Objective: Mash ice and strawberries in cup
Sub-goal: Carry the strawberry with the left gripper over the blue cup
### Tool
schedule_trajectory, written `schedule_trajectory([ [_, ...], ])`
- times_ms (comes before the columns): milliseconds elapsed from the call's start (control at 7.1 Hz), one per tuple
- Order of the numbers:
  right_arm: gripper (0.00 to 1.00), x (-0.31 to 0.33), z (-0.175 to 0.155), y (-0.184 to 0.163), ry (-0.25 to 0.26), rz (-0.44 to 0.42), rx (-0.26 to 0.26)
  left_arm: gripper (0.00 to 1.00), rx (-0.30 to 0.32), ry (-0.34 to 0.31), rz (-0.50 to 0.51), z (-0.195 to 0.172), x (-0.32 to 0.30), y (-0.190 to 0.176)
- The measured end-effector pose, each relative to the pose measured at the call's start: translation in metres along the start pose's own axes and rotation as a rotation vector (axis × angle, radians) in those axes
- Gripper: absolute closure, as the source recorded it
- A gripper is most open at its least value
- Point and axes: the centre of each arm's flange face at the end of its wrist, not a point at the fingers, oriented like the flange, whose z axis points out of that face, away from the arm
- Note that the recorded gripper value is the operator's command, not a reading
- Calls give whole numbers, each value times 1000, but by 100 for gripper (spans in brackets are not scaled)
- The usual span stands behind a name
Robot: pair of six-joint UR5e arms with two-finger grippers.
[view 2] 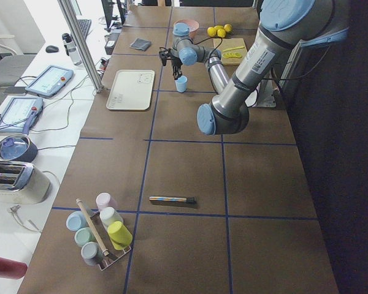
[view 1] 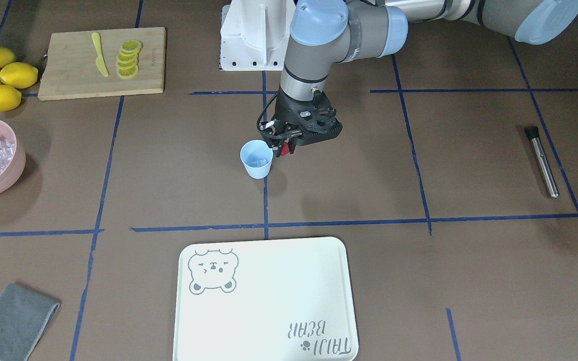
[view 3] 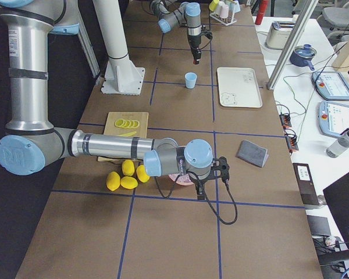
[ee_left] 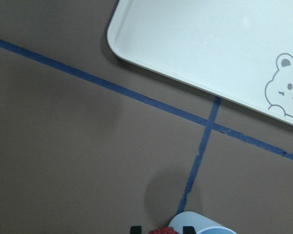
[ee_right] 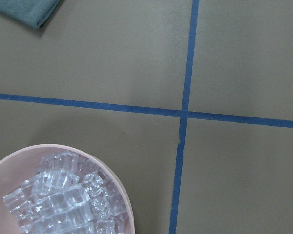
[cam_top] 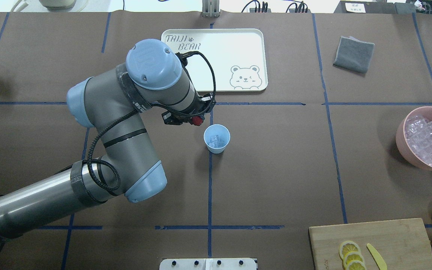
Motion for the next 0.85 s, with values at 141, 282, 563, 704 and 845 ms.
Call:
schedule_trajectory([
  [141,1,-1,-2,1,3,4,-2,100,-11,4,5,7,7,9],
  [282,1,-1,-3,2,6,5,-2,100,-22,3,11,12,9,17],
  [563,1,0,-3,2,9,6,-3,97,-20,1,19,19,14,28],
  [704,1,0,-3,2,9,6,-2,90,-16,1,23,22,19,32],
  [845,1,0,-3,2,10,7,-2,65,-13,1,26,24,22,34],
])
